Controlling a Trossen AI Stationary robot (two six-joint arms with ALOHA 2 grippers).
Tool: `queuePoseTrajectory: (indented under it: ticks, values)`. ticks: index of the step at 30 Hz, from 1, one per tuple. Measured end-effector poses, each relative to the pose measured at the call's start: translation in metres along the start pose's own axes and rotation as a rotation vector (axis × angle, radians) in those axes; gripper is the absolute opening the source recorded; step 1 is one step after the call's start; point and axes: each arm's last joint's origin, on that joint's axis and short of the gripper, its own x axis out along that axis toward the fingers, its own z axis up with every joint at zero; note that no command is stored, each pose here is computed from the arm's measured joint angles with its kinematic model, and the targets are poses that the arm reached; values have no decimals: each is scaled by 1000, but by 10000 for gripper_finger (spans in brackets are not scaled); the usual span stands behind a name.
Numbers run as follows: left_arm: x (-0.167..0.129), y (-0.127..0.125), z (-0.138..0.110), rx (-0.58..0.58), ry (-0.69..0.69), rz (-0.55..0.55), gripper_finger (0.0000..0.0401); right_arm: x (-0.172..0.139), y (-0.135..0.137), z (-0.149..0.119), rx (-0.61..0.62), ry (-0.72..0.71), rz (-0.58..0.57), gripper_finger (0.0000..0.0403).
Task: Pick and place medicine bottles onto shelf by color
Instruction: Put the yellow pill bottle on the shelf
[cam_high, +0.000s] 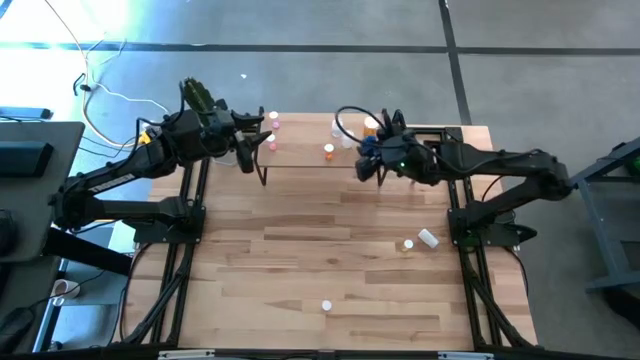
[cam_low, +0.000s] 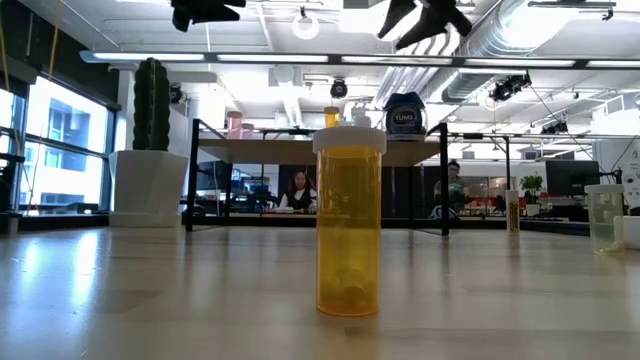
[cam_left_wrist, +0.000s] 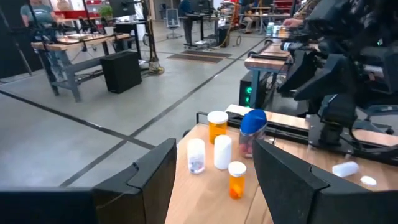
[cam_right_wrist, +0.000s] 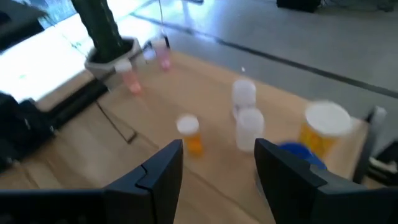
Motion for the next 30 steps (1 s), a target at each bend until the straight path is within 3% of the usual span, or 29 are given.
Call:
queuePoseTrajectory:
  ticks: [15, 23, 30]
  values:
    - [-5, -2, -2, -26, 31, -36, 200, -37, -5, -44, -128, 408, 30, 190]
    - [-6, -13, -3, -57, 40, -169, 200, -51, -7, -61, -201, 618, 69, 190]
    - [-9, -27, -8, -83, 102, -246, 200, -62, -5, -76, -278, 702, 70, 190]
